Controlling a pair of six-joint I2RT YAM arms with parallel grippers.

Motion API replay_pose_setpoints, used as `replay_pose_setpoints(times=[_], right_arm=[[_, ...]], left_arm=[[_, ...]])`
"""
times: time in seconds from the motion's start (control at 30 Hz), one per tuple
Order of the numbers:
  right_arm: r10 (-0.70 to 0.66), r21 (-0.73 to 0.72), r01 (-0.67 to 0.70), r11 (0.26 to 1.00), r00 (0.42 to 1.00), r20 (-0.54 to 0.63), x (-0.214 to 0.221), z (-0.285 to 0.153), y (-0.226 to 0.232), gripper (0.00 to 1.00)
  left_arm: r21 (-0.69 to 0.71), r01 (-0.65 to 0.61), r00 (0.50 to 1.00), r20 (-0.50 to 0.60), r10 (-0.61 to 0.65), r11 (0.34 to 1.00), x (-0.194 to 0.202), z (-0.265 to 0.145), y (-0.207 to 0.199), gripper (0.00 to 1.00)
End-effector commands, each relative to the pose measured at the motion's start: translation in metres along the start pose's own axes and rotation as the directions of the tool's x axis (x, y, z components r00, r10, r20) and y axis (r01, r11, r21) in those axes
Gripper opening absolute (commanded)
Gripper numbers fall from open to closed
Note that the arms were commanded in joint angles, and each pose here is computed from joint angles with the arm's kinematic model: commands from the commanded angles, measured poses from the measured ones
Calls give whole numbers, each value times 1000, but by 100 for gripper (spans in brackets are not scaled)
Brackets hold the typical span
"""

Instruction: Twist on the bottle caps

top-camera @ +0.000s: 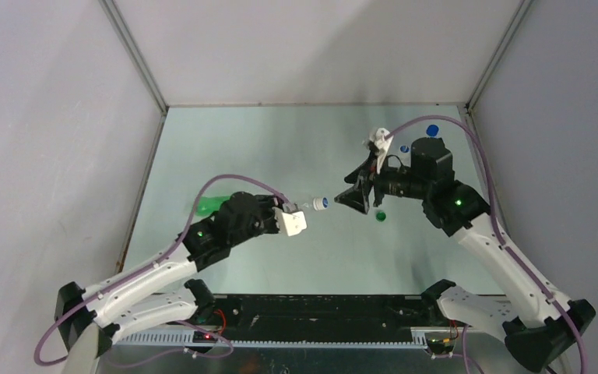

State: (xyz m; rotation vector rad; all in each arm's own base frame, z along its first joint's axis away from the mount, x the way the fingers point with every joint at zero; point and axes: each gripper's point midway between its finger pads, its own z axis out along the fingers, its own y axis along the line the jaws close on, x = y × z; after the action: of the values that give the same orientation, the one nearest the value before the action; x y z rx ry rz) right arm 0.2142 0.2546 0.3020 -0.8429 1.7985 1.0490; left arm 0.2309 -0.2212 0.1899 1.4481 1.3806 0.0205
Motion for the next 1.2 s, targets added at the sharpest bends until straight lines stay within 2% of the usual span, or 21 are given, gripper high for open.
replay_pose_setpoints(times=[0.0,0.1,0.17,0.27,0.8,1.17], right_arm=[[-429,-151,430,890,902,39,-2,-14,30,66],[-599,-200,598,776,798,60,7,-18,41,66],[-649,-230,644,730,758,66,13,-19,48,66],[-678,-259,676,690,729,96,13,-17,56,65],[-700,-306,710,634,695,163,10,-7,76,57],[-697,-337,703,626,699,163,15,-1,82,45]], left_arm=[[236,102,978,152,-140,966,-34,-18,-13,0],[344,124,964,180,-195,931,-41,-26,-22,0],[381,124,958,196,-211,916,-49,-30,-22,0],[439,125,953,197,-231,890,-54,-31,-29,0],[490,130,940,215,-265,862,-67,-26,-30,0],[496,138,936,217,-277,857,-70,-26,-30,0]])
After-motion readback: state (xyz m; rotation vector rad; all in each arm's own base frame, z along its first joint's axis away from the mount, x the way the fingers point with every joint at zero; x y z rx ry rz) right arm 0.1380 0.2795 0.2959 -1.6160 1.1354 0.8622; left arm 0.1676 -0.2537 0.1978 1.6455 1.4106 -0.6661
